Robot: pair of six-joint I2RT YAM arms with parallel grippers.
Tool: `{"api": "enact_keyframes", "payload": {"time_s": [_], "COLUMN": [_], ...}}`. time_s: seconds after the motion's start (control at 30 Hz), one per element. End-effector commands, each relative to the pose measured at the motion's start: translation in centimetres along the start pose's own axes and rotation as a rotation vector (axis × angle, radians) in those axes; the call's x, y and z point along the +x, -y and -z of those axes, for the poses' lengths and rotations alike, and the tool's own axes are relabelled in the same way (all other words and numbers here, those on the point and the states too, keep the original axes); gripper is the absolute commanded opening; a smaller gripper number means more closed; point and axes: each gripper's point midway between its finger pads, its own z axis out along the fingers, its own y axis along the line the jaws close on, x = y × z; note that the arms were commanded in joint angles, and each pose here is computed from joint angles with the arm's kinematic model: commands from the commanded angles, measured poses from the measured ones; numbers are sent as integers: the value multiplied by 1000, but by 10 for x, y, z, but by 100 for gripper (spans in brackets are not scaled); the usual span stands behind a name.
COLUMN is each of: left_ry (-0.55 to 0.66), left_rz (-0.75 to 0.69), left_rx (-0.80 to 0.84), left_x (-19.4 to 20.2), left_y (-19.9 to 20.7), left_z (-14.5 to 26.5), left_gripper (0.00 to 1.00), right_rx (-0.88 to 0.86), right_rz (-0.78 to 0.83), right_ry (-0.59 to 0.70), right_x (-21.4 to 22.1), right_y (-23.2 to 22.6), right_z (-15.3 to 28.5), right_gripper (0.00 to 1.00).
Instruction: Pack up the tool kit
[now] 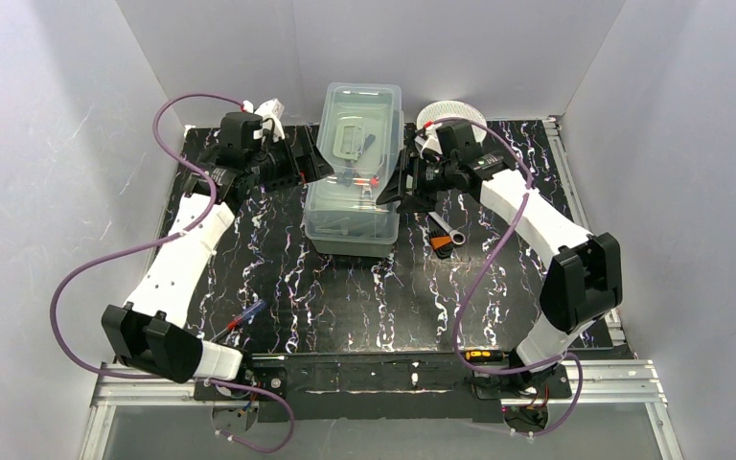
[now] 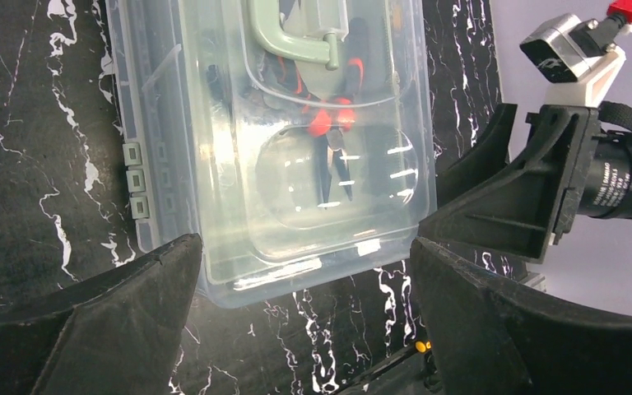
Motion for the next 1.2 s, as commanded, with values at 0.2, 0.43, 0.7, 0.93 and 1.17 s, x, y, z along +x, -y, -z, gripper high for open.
{"api": "enact_keyframes", "payload": {"time_s": [0.2,0.43,0.7,0.93,1.17], "left_ry": [78,105,64,15,-29], "left_rz": [-49,-33,-4,44,130], "left_rx": [-29,-71,-65,-187,-118], "left_x": [-46,-75,-89,-77,-68], "left_y": [9,10,12,-20,-23], "left_z": [3,-11,-44,-64,-79], "left_gripper": [98,98,98,98,98], "right_rx": [120,252,294,191,79], "right_rz": [-88,-272,-329,-387,-450], "right_ry": [213,251,239,278,242], "right_x": [-49,-49,-67,-109,-134], "right_y": [55,142,179,183,188], "right_z": [70,68,41,10,-28], "right_gripper": [74,72,69,52,26]}}
